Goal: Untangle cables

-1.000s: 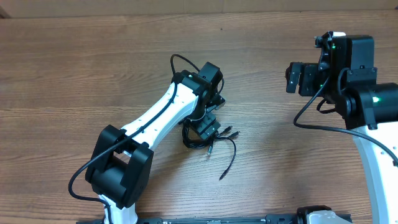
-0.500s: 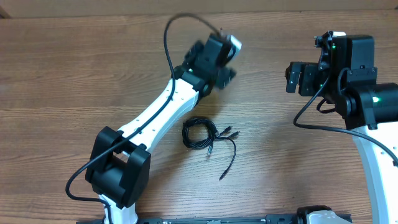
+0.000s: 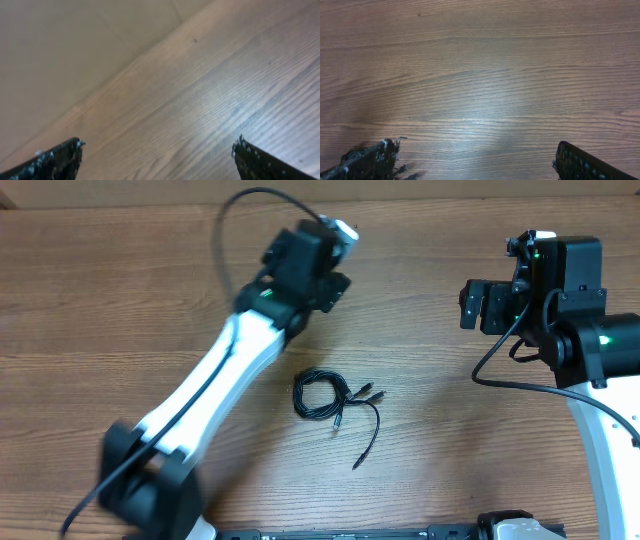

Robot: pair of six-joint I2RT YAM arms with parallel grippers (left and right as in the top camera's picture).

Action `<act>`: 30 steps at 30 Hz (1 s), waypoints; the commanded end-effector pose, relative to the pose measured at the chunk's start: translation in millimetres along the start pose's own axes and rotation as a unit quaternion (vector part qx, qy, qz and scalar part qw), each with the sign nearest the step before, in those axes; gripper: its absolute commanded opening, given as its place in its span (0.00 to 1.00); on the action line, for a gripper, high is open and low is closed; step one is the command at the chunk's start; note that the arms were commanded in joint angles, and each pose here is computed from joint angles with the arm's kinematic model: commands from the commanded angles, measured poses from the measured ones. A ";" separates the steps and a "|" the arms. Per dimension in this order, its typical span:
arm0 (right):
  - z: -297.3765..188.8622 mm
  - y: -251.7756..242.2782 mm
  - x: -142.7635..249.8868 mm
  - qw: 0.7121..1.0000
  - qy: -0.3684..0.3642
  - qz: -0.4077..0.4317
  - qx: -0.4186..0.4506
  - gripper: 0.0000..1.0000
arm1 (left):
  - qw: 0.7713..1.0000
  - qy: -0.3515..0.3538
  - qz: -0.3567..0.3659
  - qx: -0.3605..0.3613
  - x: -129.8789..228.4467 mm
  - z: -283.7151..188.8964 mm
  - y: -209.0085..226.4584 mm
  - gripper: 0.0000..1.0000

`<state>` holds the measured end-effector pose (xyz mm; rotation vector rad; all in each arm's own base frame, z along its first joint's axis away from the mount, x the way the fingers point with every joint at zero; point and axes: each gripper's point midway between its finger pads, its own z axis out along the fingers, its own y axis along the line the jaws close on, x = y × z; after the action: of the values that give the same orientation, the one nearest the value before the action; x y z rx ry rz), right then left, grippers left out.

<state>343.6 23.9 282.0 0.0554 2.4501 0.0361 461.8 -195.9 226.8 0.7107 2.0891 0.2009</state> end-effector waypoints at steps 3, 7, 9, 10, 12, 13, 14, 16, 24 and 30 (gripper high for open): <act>-4.8 0.8 -8.0 1.000 -0.011 -0.003 0.002 1.00 | 0.997 -0.066 -0.032 0.026 13.3 -50.9 -7.9 0.98; -4.8 0.9 -7.8 1.000 -0.011 -0.003 0.001 1.00 | 0.993 -0.093 -0.060 0.046 20.9 -62.4 -17.3 0.98; -4.8 1.4 -7.2 1.000 -0.010 -0.003 0.000 1.00 | 0.991 -0.095 -0.067 0.068 21.4 -61.5 -25.6 0.97; -4.8 1.3 -6.7 1.000 -0.009 -0.003 0.000 1.00 | 0.991 -0.092 -0.069 0.076 22.7 -59.8 -29.0 0.97; -4.8 2.2 -4.8 1.000 -0.005 -0.004 -0.003 1.00 | 0.991 -0.084 -0.067 0.084 26.4 -53.5 -34.6 0.98; -4.8 2.5 -4.2 1.000 -0.004 -0.003 -0.003 1.00 | 0.991 -0.080 -0.066 0.085 28.5 -49.0 -36.6 0.98; -4.8 2.4 -3.9 1.000 -0.003 -0.004 -0.003 1.00 | 0.991 -0.076 -0.067 0.085 30.1 -43.7 -38.6 1.00; -4.8 2.4 -4.1 1.000 -0.003 -0.003 -0.003 1.00 | 0.991 -0.054 -0.094 0.078 39.8 -33.0 -39.4 1.00; -4.8 2.8 -7.0 1.000 -0.009 -0.003 -0.004 1.00 | 0.978 0.098 -0.120 0.140 108.9 -39.7 -72.0 1.00; -4.9 3.0 -8.6 1.000 -0.012 -0.003 -0.004 1.00 | 0.950 0.177 -0.062 0.248 149.1 -66.1 -108.8 1.00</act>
<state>343.0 24.1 279.8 0.0552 2.4601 0.0364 316.3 -177.0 117.7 0.7513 2.5600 -0.1489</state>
